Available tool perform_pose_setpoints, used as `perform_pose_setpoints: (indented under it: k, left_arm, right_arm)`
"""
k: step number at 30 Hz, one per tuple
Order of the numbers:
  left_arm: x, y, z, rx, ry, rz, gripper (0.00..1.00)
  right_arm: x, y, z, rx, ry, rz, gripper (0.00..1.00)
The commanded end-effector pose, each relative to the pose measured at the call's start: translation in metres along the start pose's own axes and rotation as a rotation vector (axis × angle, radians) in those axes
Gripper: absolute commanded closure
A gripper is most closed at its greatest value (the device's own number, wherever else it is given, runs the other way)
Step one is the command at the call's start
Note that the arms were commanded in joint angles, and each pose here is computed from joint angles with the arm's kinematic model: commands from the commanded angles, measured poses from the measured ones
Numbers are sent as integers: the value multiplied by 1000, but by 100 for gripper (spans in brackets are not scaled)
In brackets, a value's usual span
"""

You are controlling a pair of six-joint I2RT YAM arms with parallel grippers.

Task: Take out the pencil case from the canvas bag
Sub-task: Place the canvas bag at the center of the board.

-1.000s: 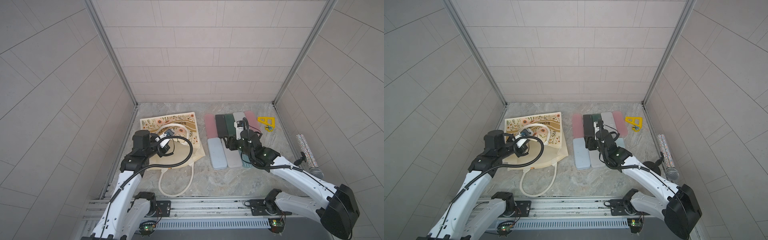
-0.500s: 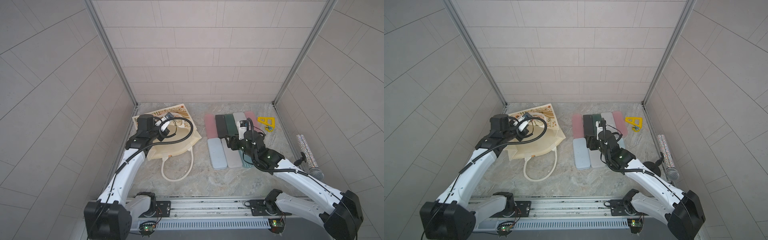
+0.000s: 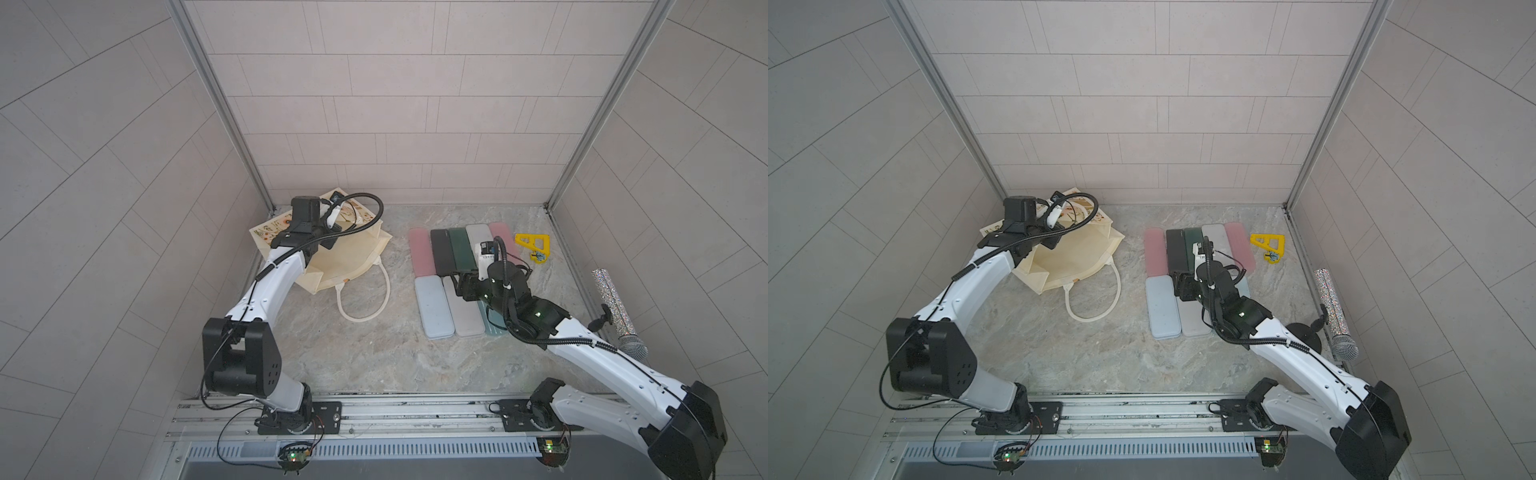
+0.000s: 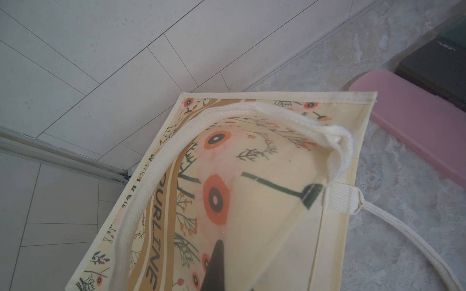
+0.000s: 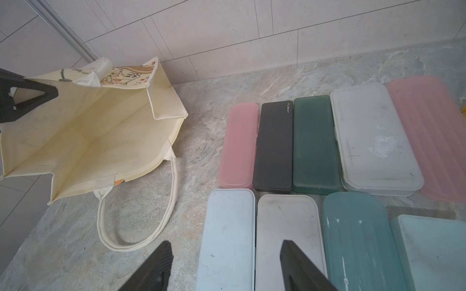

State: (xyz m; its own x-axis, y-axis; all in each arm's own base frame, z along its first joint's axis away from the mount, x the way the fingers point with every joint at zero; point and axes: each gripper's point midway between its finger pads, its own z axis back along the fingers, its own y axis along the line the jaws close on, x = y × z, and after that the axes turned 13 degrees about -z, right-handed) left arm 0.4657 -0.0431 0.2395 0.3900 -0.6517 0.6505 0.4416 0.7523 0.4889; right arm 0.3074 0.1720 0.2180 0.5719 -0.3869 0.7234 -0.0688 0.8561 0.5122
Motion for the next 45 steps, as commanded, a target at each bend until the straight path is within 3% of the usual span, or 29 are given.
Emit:
perform_pose_setpoints:
  k: [1,5,9,14,17,19,21,22,24,27,31,37,42,45]
  left_arm:
    - [14,0,-7,-45,-5,150,100]
    - [28,-18,-17,-139,0,239,100]
    - [13,-42,-19,-159,71,248,100]
    - [9,-75,-6,-188,78,211,100]
    - [6,-74,2,-170,88,246,92]
    - [-2,-73,5,-150,108,264,78]
    - [-5,-71,8,-134,123,301,50]
    - [-1,-69,14,-131,113,322,44]
    - [13,-59,28,-118,66,361,33]
    - [35,-38,58,-61,-19,428,2]
    - [48,-22,103,-7,-136,495,0]
    - [9,-6,158,217,-336,736,0]
    - [-40,-6,155,380,-413,890,0]
    - [-60,-11,137,440,-363,823,0]
  right_arm:
    - [-7,-6,-3,-27,22,-15,29]
    - [-8,-6,-5,-32,32,-13,29]
    - [-11,-9,-6,-45,38,-12,29]
    - [-14,-10,-9,-48,49,-16,30]
    - [-16,-8,-11,-39,57,-21,29]
    - [-16,-8,-10,-39,57,-21,29]
    - [-15,-10,-9,-45,53,-21,29]
    - [-15,-9,-9,-44,50,-20,29]
    - [-9,-10,-6,-52,32,-6,29]
    - [9,-11,3,-75,-32,16,28]
    - [34,-20,21,-121,-145,22,25]
    - [50,-31,42,-135,-285,62,20]
    - [54,-51,50,-184,-394,108,10]
    - [62,-67,51,-264,-421,138,9]
